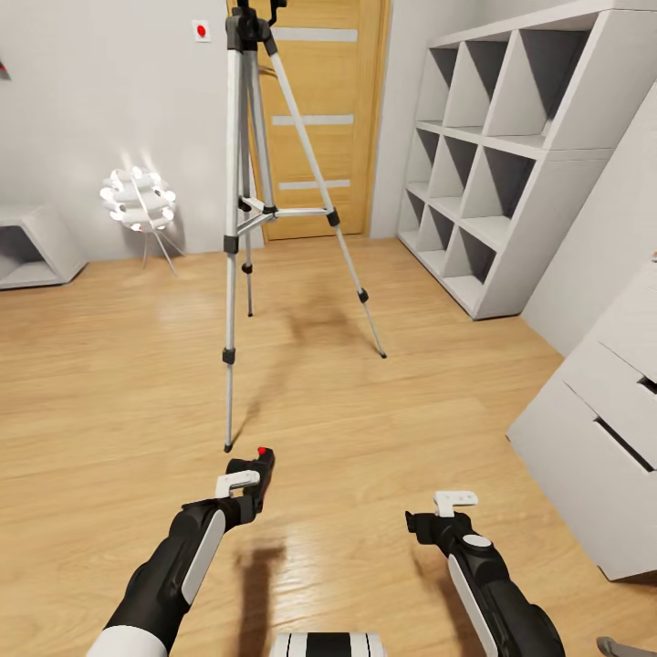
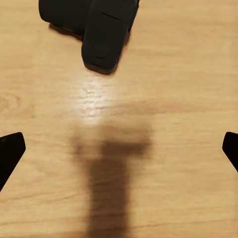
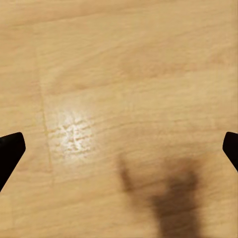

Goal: Attach the digital camera to the camera tripod in the bedroom.

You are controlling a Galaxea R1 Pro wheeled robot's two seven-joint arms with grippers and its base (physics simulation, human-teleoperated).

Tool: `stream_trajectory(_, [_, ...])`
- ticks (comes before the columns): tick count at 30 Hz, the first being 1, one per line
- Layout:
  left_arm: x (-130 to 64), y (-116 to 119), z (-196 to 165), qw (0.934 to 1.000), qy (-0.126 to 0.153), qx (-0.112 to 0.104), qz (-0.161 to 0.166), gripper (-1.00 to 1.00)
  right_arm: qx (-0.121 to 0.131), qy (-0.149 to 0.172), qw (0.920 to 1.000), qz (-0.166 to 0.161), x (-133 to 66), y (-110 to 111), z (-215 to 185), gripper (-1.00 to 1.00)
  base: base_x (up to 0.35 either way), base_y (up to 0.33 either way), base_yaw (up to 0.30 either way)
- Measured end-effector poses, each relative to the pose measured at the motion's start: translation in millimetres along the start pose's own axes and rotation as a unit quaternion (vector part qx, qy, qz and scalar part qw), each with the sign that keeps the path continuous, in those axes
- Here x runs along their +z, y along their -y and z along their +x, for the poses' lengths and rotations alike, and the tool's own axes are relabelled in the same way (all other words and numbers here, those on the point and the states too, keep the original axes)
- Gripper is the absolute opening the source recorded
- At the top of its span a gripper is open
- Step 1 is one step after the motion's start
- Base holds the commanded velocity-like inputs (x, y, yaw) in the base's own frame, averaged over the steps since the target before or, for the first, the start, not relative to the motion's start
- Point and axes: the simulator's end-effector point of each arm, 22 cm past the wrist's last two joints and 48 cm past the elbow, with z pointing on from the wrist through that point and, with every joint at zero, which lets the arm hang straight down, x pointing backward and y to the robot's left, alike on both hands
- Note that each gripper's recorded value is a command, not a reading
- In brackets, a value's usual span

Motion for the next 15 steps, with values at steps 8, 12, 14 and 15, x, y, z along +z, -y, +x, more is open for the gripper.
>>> stream_trajectory(8, [0.5,-1.4,0.7,1.0000,-0.001,0.002,-0.002,1.00,-0.001,0.000,1.0000,0.001,0.0,0.3,0.0,1.00,0.000,-0.005,0.000])
stream_trajectory(12, [2.2,-2.5,4.4,1.0000,-0.004,0.003,-0.003,1.00,-0.001,0.000,1.0000,0.001,0.0,0.2,0.0,1.00,0.000,-0.001,0.000])
stream_trajectory(14, [3.9,-3.4,7.2,1.0000,-0.006,0.003,-0.004,1.00,-0.001,0.000,1.0000,0.001,0.1,0.2,0.0,1.00,0.000,0.000,0.000])
stream_trajectory(15, [5.1,-4.1,8.7,1.0000,-0.006,0.003,-0.005,1.00,-0.001,0.001,1.0000,0.000,0.2,0.1,0.1,1.00,0.000,0.000,0.000])
